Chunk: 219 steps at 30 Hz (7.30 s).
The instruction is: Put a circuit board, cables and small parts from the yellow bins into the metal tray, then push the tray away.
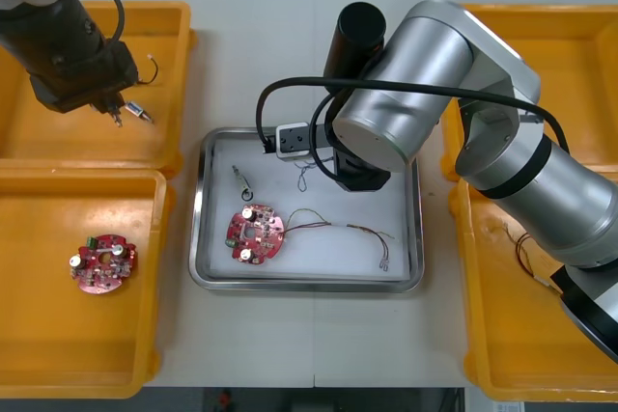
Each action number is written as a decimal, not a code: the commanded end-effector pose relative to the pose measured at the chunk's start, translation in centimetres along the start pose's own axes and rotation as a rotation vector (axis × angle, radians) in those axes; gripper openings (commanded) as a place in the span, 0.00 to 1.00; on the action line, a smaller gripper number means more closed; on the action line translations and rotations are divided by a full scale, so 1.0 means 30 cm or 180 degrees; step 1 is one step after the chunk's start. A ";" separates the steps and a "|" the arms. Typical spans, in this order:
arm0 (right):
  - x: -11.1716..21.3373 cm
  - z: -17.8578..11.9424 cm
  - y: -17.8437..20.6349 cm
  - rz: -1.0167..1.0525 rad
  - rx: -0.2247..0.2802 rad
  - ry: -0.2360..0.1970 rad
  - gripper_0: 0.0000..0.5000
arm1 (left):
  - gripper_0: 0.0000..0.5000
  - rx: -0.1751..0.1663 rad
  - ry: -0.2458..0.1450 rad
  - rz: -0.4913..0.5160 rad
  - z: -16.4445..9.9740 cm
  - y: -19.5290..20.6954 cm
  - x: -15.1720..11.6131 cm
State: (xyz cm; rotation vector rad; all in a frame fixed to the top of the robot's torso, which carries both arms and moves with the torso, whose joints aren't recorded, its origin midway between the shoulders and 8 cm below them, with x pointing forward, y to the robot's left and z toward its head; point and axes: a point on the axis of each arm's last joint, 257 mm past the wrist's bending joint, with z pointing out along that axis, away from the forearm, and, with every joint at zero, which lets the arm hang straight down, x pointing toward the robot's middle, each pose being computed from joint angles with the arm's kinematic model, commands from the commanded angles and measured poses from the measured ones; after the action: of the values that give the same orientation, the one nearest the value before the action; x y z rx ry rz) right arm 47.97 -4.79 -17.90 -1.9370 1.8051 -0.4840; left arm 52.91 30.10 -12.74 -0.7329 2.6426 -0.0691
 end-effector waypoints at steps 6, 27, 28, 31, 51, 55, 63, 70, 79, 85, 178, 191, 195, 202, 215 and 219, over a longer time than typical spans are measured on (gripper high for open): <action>-0.008 0.168 0.030 -0.0099 0.0056 0.0076 0.00 | 0.00 0.0134 -0.0204 0.0650 -0.171 -0.014 -0.035; 0.024 0.153 0.037 -0.0064 0.0070 0.0236 1.00 | 0.00 0.0218 -0.0283 0.0835 -0.205 -0.049 -0.023; 0.023 0.134 0.031 -0.0052 0.0090 0.0241 1.00 | 0.00 0.0219 -0.0294 0.0837 -0.209 -0.049 -0.026; 0.019 0.075 0.015 -0.0008 0.0137 0.0234 1.00 | 0.00 0.0221 -0.0290 0.0841 -0.208 -0.049 -0.024; 0.165 -0.281 -0.070 0.2211 0.0509 -0.0166 1.00 | 0.00 0.0303 -0.0329 0.1262 -0.223 -0.160 0.094; 0.247 -0.288 -0.050 0.2611 0.0487 -0.0152 1.00 | 0.00 0.0375 -0.0305 0.1280 -0.228 -0.205 0.154; 0.368 -0.362 -0.044 0.3207 0.0279 -0.0339 1.00 | 0.00 0.0483 -0.0235 0.1403 -0.213 -0.306 0.302; 0.522 -0.406 0.011 0.3820 0.0343 -0.0360 1.00 | 0.00 0.0456 -0.0246 0.1589 -0.123 -0.402 0.406; 0.682 -0.450 0.104 0.4744 0.0168 -0.0424 1.00 | 0.00 0.0489 -0.0245 0.1609 -0.003 -0.536 0.498; 0.784 -0.468 0.176 0.5083 0.0255 -0.0335 1.00 | 0.00 0.0538 -0.0210 0.1639 0.078 -0.597 0.550; 0.392 -0.382 0.387 0.3432 -0.0400 -0.0126 1.00 | 1.00 0.0064 -0.0234 0.1667 -0.192 0.417 0.140; 0.090 -0.274 0.409 0.2404 -0.0499 -0.0144 1.00 | 1.00 0.0020 -0.0114 0.1718 -0.178 0.579 0.184; 0.020 -0.226 0.399 0.1901 -0.0451 -0.0122 1.00 | 1.00 -0.0007 -0.0049 0.1716 -0.155 0.602 0.222; -0.050 -0.182 0.391 0.1175 -0.0252 -0.0088 1.00 | 1.00 0.0005 -0.0055 0.1714 -0.157 0.606 0.232; -0.187 -0.048 0.500 0.0403 -0.0389 -0.0097 1.00 | 1.00 0.0094 -0.0130 0.1649 -0.163 0.592 0.223; -0.222 -0.020 0.525 0.0368 -0.0446 -0.0114 1.00 | 1.00 0.0110 -0.0121 0.1653 -0.162 0.588 0.227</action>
State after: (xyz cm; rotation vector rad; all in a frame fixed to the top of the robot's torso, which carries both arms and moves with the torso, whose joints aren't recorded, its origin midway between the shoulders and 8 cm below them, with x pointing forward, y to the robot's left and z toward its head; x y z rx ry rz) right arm 34.24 -1.51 -26.17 -1.8745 2.0338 -0.3072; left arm 37.44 41.25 -14.16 -0.1263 2.7187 0.0075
